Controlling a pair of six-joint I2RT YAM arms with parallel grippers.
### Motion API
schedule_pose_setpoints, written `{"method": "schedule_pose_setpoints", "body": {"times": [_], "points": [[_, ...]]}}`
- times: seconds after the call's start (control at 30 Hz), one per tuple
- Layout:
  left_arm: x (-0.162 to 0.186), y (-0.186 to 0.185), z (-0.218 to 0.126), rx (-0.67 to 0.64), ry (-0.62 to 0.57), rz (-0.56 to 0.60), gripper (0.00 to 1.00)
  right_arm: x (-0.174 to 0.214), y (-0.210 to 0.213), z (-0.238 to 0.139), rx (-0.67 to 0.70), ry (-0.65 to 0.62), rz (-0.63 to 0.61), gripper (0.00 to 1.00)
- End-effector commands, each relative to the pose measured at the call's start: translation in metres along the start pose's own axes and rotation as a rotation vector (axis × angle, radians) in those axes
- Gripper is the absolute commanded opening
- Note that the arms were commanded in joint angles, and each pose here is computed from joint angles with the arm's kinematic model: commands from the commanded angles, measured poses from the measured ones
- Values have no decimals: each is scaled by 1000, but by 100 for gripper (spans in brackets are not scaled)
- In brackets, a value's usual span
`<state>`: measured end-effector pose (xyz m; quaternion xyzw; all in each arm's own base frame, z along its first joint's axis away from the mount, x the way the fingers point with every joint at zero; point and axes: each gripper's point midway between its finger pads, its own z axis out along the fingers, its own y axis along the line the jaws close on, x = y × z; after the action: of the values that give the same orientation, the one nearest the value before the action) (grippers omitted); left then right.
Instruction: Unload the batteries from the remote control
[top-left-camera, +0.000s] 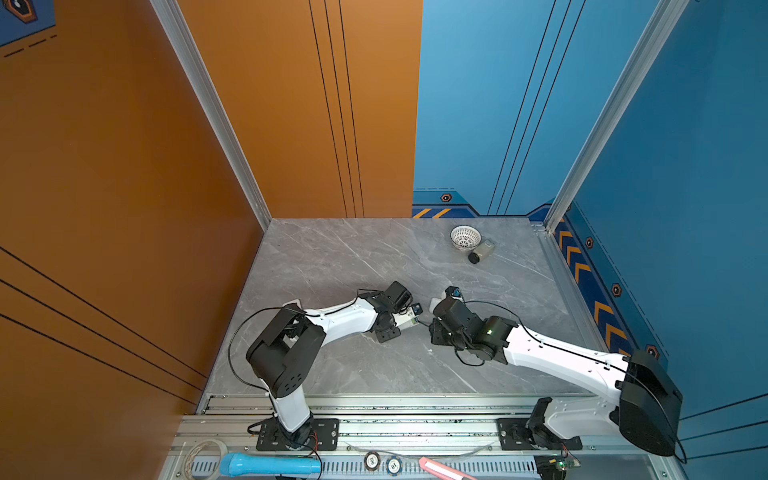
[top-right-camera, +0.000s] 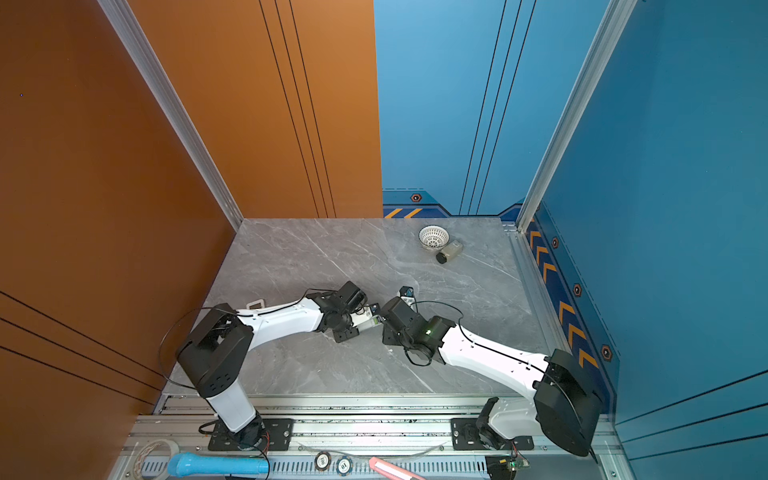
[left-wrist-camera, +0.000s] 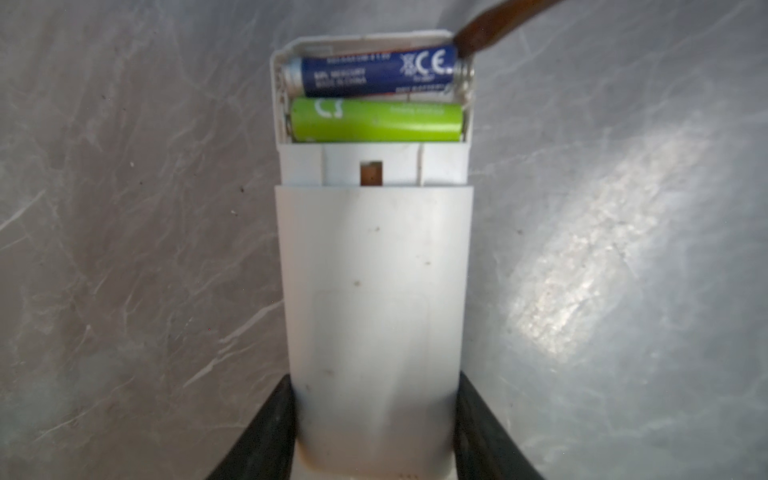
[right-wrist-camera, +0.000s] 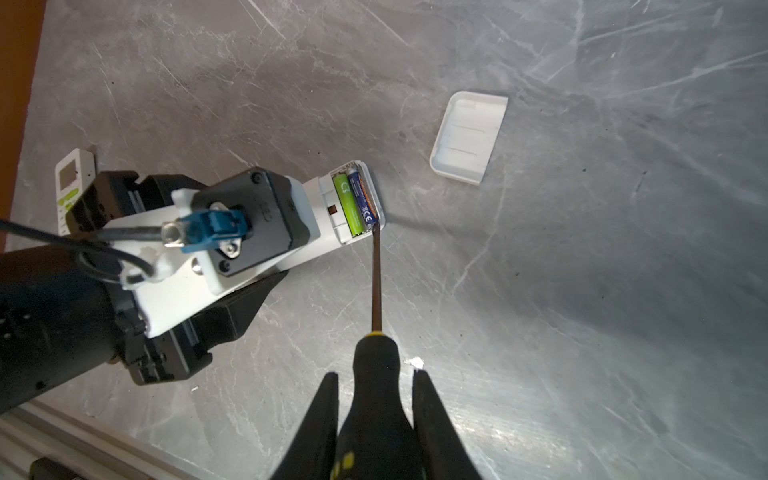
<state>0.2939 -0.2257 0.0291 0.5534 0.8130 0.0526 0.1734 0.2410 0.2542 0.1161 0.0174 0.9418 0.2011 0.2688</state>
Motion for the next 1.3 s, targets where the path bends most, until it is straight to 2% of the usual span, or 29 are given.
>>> {"method": "schedule_pose_setpoints", "body": {"times": [0.0, 0.2, 0.4, 0.43, 0.6, 0.93, 1.27], "points": [[-7, -37, -4, 155, -63, 83, 0, 8, 28, 11, -189, 39, 33, 0], [-13, -48, -8, 228, -97, 89, 0, 17, 27, 19, -248, 52, 35, 0], [-11, -57, -8, 287, -94, 77, 0, 19, 30, 17, -315, 2, 47, 0], [-22, -52, -13, 279, -116, 74, 0, 18, 30, 16, -319, -18, 48, 0], [-21, -48, -15, 305, -121, 31, 0, 14, 32, 6, -366, -95, 51, 0], [-21, -46, -15, 351, -115, 3, 0, 8, 41, 0, -464, -167, 82, 0], [-20, -38, -6, 346, -70, -44, 0, -2, 37, -11, -481, -244, 122, 0]]}}
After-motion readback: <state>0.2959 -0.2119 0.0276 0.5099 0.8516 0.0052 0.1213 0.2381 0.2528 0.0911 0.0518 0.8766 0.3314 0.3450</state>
